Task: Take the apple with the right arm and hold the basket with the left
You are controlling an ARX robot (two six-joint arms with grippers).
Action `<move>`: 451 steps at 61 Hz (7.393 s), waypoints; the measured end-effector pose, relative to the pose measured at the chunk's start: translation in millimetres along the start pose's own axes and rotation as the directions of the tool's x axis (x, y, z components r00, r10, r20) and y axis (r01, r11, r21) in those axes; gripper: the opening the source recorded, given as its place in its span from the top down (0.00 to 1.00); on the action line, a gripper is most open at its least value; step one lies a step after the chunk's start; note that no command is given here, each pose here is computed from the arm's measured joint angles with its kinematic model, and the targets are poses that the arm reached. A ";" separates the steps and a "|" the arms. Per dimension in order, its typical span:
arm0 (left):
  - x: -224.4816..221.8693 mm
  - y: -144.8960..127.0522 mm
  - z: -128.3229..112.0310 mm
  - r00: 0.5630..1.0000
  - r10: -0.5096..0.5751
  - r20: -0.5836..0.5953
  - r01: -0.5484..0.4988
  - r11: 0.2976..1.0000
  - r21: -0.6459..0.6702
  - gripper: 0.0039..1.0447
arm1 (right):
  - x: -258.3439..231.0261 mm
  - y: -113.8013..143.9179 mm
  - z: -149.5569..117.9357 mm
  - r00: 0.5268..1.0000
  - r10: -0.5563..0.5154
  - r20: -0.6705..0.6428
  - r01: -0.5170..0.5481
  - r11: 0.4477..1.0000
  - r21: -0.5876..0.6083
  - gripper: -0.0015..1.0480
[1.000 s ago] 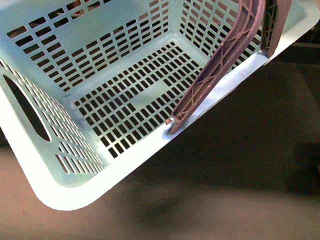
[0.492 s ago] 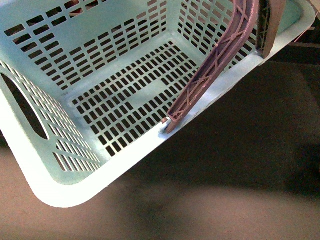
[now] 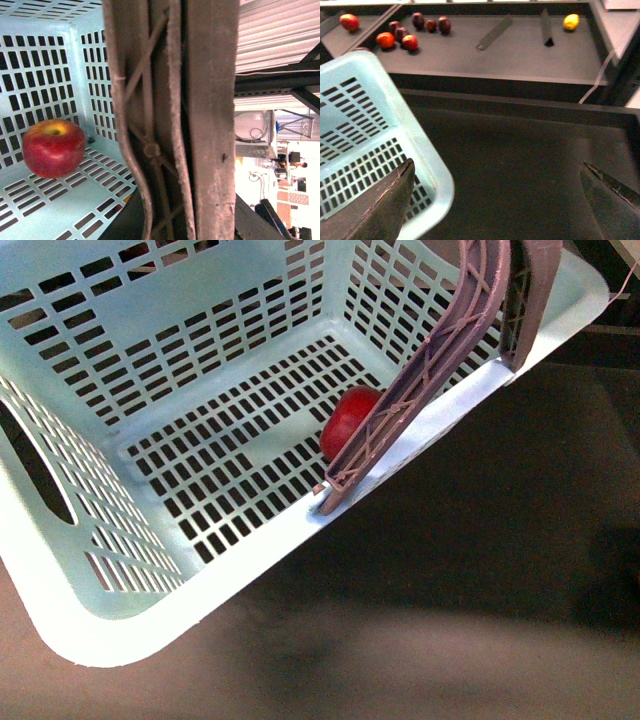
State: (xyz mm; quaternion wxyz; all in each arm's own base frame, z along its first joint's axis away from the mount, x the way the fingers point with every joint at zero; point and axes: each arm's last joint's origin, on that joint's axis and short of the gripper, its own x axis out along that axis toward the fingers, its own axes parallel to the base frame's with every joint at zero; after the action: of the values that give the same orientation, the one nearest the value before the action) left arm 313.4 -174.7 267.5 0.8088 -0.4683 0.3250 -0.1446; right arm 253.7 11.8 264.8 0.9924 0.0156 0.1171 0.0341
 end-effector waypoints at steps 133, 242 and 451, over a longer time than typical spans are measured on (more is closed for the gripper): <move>0.1 -0.4 -0.7 1.000 -0.004 -0.008 0.004 1.000 -0.009 0.84 | -120.1 -5.9 -123.8 0.966 -0.062 0.251 0.070 0.997 -0.020 0.98; -13.0 42.8 66.7 0.848 0.282 0.449 -0.103 0.918 -0.383 0.84 | -130.8 -5.3 -129.3 0.967 -0.063 0.247 0.070 0.997 -0.020 0.08; -199.7 186.0 -45.0 0.743 -0.085 0.664 -0.531 0.529 0.662 0.97 | -130.8 -5.3 -129.3 0.967 -0.063 0.247 0.070 0.997 -0.020 0.08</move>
State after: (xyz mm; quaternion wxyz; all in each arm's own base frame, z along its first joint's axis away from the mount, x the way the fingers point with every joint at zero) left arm 121.4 -0.4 171.3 1.0000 -0.0056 -0.0073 -0.0018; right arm 96.9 0.1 169.3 1.0000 0.0016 -0.0068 0.0004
